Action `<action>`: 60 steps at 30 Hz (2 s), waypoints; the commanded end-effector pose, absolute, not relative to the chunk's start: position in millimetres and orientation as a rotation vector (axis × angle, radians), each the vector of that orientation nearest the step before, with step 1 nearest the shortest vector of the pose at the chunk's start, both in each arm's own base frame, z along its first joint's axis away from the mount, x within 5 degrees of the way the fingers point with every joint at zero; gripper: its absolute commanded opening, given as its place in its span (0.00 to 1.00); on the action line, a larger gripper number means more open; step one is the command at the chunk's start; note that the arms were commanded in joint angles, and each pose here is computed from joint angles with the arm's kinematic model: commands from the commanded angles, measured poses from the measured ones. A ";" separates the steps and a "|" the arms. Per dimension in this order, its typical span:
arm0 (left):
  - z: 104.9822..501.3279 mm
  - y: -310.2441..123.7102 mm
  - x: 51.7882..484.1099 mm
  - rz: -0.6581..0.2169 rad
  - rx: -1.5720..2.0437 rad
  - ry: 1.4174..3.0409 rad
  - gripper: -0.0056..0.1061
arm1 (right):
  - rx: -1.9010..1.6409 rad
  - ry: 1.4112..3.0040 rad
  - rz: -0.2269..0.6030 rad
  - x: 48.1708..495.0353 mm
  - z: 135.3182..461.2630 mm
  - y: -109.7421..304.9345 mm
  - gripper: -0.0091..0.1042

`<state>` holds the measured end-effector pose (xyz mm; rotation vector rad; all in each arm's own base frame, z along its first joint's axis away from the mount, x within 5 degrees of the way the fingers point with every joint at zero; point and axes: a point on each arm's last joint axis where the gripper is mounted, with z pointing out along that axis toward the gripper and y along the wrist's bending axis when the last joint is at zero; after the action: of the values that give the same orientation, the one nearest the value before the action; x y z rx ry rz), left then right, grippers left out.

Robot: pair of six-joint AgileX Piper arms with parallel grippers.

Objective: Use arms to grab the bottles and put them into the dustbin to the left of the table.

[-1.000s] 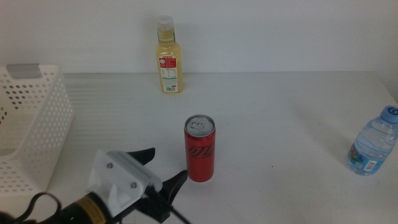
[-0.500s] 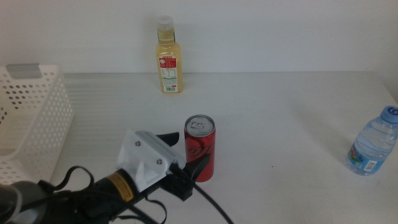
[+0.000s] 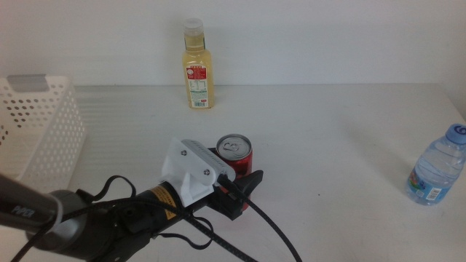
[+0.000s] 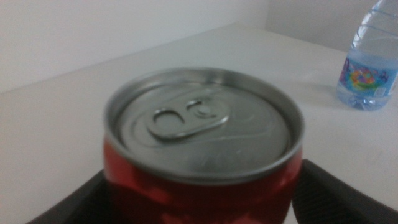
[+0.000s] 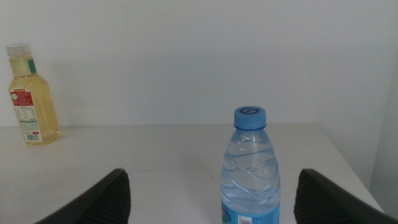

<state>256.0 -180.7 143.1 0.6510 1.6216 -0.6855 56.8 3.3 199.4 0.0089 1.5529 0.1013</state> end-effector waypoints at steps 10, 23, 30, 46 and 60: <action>152.6 -190.0 267.5 -0.729 0.613 1.533 0.86 | 0.001 1.443 0.086 53.7 210.5 2.8 0.73; 151.5 -188.5 269.4 -0.756 0.564 1.522 0.48 | 0.001 1.443 0.086 53.7 210.5 2.8 0.73; 163.8 -186.2 268.2 -0.720 0.575 1.565 0.02 | 0.001 1.443 0.086 53.7 210.5 2.8 0.73; 223.0 -168.5 254.0 -0.610 0.549 1.640 0.01 | 0.001 1.443 0.086 53.7 210.5 2.8 0.73; 274.4 -157.2 256.5 -0.478 0.496 1.798 0.01 | 0.001 1.443 0.086 53.7 210.5 2.8 0.73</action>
<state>254.3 -155.2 235.7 0.5634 1.9289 -0.4228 56.8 3.3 199.4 0.0089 1.5529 0.1013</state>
